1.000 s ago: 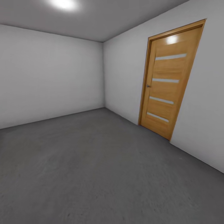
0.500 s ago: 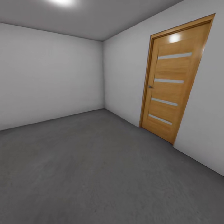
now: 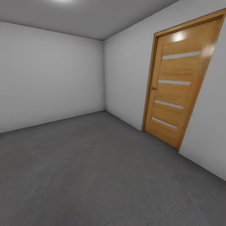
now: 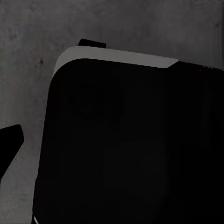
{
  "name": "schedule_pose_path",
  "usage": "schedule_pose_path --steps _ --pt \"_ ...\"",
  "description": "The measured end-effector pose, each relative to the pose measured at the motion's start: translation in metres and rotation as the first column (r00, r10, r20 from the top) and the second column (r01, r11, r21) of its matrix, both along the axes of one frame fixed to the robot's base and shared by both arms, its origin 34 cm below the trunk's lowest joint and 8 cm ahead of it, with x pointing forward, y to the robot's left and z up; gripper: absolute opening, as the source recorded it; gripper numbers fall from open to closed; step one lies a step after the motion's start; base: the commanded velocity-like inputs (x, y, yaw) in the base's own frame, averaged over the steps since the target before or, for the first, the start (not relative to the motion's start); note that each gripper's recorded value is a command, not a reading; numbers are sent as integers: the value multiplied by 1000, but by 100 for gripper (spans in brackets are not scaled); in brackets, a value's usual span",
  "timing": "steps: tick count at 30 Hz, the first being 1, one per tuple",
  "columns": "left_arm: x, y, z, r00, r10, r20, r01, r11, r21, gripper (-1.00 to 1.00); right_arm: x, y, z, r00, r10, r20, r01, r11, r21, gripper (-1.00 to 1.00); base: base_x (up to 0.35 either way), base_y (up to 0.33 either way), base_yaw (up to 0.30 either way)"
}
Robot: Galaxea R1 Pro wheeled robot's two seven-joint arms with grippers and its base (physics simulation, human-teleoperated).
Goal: Move the two storage containers from the living room to the garage. In the garage, place one container on the floor and stack the other container on top of it (either order is fine).
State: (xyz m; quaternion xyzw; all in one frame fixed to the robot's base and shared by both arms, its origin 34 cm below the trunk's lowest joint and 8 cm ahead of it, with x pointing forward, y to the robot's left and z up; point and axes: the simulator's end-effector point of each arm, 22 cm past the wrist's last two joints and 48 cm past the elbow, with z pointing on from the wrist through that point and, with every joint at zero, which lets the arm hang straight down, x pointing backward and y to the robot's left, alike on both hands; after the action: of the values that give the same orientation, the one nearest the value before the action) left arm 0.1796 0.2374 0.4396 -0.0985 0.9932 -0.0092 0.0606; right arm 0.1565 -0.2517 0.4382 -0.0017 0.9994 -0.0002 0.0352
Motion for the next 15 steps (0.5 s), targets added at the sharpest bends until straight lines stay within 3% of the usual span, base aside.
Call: schedule_pose_path --steps 15 --pt "1 -1 0 1000 0 2 0 1000 -1 100 0 0 0 1000 0 -1 0 1000 0 100 324 0 0"
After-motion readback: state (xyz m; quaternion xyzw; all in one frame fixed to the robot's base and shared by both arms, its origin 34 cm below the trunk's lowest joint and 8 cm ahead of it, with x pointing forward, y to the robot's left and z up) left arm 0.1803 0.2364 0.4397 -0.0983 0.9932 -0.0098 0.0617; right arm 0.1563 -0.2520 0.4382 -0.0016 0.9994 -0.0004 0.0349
